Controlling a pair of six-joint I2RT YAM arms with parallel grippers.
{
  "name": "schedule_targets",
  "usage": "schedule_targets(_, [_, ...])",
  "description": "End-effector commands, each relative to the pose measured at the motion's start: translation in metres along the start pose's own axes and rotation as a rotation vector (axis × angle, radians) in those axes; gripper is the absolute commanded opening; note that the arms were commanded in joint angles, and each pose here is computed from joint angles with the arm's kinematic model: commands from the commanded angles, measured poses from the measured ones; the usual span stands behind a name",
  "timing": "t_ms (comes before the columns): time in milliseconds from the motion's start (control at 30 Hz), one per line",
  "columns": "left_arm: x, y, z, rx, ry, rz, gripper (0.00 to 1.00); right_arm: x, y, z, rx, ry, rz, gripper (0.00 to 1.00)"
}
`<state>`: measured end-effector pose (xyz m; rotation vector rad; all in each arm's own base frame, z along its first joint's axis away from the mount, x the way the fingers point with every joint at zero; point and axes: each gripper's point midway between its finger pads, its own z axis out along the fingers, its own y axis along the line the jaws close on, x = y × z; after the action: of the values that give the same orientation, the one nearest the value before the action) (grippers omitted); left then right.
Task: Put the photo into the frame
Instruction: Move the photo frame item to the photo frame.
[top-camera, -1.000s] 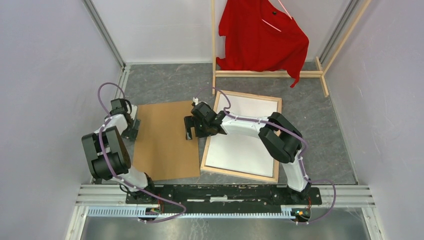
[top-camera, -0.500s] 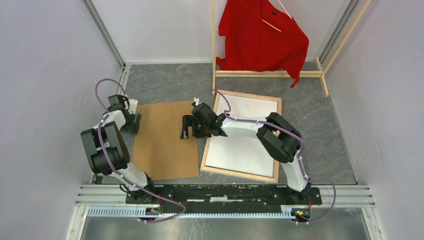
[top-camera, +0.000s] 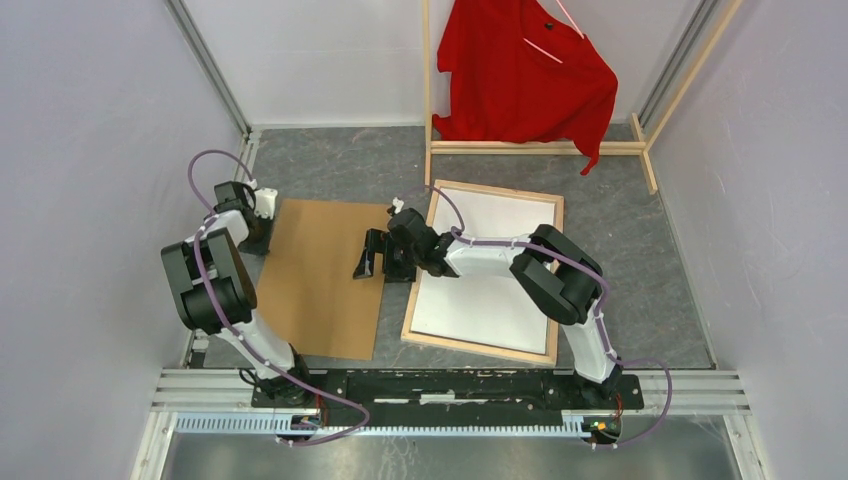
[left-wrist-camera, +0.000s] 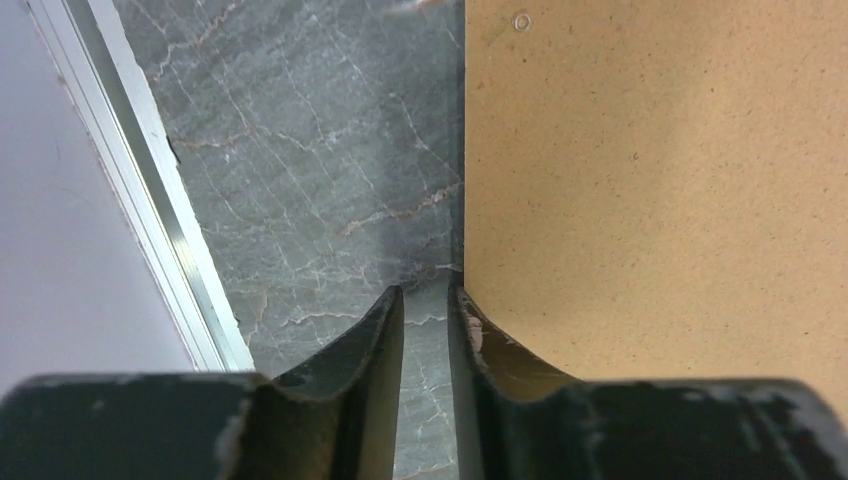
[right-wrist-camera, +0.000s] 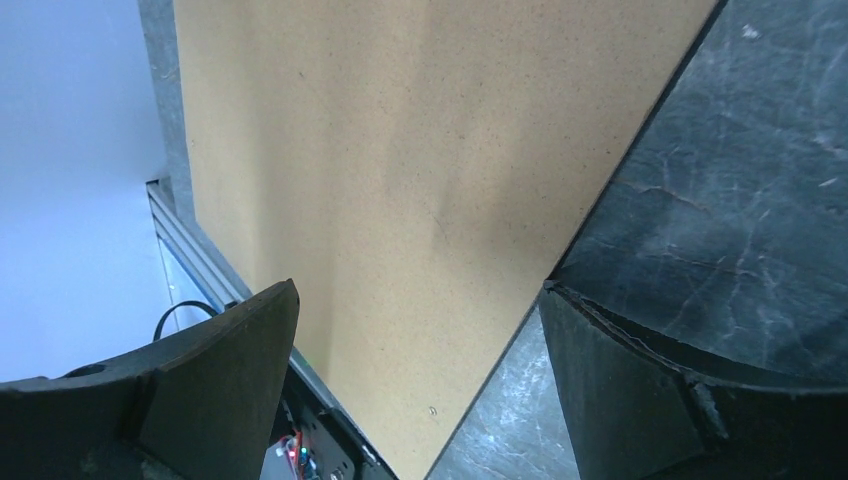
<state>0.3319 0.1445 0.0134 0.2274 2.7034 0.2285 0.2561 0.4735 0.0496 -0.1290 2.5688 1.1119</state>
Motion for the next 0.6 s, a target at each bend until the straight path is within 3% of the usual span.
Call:
schedule_targets(0, [0.060, -0.076, 0.020, 0.319, 0.179, -0.009, 0.28, -0.005, 0.048, -0.007, -0.172, -0.017, 0.026, 0.96])
schedule_targets(367, [0.065, -0.088, 0.014, 0.415, 0.195, 0.059, 0.10, -0.032, 0.088, -0.020, -0.324, -0.085, 0.055, 0.94])
schedule_targets(567, [0.062, -0.098, 0.009, 0.461, 0.186, 0.084, 0.07, -0.050, 0.114, -0.041, -0.396, -0.142, 0.047, 0.93])
